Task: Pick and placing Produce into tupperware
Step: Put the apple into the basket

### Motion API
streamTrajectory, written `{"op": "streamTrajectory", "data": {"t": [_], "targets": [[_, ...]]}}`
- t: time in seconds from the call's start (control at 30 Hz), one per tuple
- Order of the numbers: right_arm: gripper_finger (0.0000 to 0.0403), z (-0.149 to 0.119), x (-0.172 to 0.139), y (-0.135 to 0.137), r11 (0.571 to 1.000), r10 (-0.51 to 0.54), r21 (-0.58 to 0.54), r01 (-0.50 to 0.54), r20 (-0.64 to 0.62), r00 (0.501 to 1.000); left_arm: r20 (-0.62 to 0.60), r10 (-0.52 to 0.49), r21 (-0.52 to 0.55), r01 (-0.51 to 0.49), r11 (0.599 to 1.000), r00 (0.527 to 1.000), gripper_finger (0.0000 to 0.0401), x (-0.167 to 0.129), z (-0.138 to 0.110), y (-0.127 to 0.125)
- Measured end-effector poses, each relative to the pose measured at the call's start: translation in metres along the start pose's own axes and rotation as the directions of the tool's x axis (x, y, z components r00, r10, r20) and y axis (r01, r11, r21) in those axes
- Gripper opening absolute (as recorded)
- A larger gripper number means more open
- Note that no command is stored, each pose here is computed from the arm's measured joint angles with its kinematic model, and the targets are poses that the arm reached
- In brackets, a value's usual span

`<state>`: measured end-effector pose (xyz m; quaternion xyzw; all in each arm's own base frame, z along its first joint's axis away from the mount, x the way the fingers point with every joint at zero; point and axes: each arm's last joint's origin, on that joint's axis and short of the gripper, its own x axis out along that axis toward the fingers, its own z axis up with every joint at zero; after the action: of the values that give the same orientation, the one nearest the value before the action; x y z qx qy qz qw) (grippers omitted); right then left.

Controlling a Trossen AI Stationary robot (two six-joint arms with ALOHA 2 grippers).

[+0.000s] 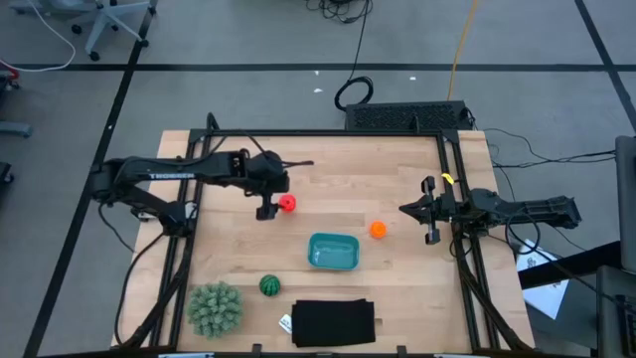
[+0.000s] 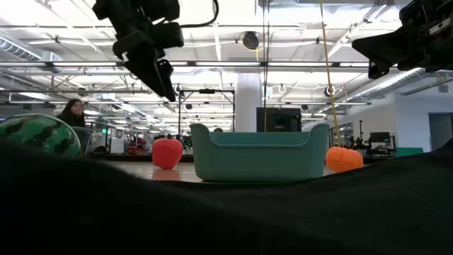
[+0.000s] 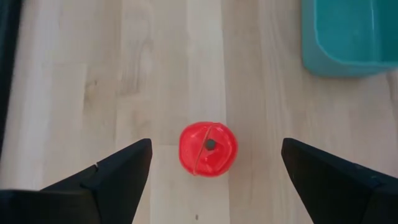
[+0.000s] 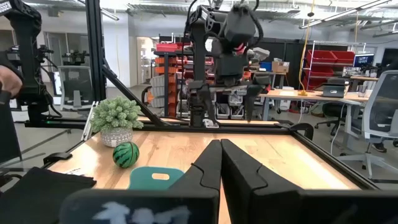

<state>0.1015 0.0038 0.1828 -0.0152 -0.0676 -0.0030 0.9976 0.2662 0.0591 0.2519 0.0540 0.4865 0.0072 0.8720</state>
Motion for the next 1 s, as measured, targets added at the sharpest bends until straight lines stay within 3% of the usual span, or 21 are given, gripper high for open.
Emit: {"op": "streamTrajectory", "data": {"t": [0.47, 1.0], "targets": [[0.0, 0.0, 0.0, 0.0, 1.0, 0.0, 0.0, 0.0, 0.0, 1.0, -0.062, -0.02, 0.112, 0.027, 0.993, 0.998, 0.037, 0.031, 0.001, 0.002], [0.0, -0.001, 0.0, 0.0, 1.0, 0.001, 0.0, -0.001, -0.013, 1.0, -0.133, -0.056, 0.113, 0.071, 0.991, 0.99, 0.037, 0.062, -0.003, 0.002]]}}
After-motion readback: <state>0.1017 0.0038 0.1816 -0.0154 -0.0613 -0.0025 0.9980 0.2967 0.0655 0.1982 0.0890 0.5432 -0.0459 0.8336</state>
